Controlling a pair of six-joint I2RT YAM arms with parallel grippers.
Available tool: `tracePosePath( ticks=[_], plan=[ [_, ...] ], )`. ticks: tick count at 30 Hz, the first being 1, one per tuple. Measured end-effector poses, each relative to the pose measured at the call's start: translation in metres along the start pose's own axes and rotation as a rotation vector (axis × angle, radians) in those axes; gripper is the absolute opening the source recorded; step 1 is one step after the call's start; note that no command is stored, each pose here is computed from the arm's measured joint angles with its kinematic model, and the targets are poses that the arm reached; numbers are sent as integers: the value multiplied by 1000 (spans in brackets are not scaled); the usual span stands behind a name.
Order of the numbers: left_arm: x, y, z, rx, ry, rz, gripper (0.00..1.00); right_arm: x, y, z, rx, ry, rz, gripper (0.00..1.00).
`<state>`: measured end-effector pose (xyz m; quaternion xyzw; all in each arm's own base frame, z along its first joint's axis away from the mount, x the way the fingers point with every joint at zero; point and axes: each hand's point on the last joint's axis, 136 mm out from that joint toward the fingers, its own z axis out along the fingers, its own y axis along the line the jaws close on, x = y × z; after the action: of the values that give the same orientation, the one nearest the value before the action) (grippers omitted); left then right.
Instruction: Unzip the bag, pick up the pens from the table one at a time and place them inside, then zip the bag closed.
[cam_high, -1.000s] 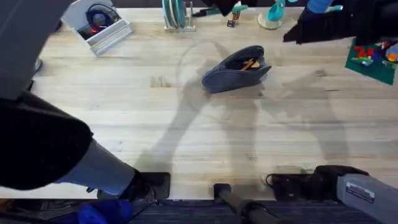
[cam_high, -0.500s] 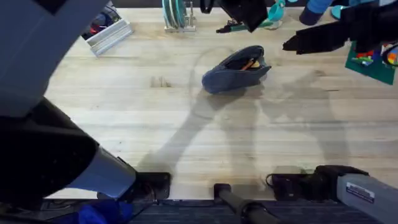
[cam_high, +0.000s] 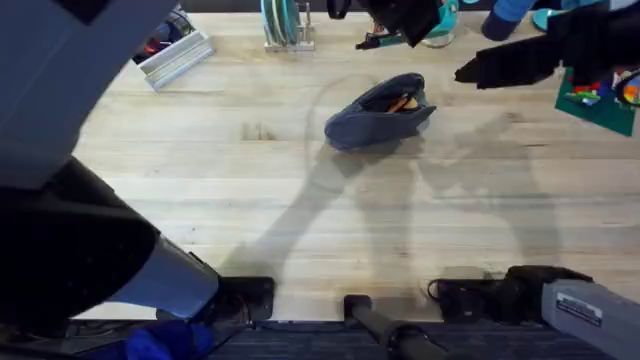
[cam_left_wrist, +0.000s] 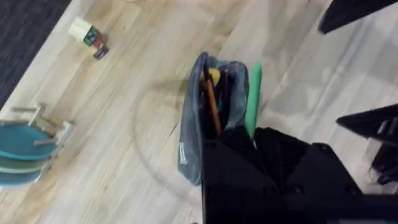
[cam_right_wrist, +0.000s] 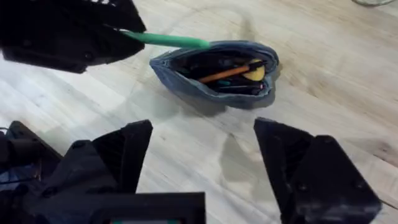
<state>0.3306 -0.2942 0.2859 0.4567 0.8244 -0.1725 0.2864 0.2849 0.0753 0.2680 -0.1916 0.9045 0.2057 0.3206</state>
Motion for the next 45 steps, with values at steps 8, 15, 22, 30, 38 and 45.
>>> tracePosePath(
  ticks=[8, 15, 22, 30, 38, 45],
  plan=[
    [1, 2, 32, 44, 25, -10, 43, 0, 0, 0, 0, 0, -1, 996],
    [13, 6, 60, 62, 82, -28, 43, 0, 0, 0, 0, 0, -3, 995],
    [19, 9, 78, 72, 111, -37, 43, 0, 0, 0, 0, -1, -4, 996],
    [30, 12, 103, 78, 108, -42, 43, 0, 0, 0, 0, -1, -4, 996],
    [52, 13, 126, 89, 125, -57, 43, 0, 0, 0, 0, -1, -4, 995],
    [61, 13, 135, 95, 140, -63, 43, 0, 0, 0, 0, -1, -4, 996]
  ],
)
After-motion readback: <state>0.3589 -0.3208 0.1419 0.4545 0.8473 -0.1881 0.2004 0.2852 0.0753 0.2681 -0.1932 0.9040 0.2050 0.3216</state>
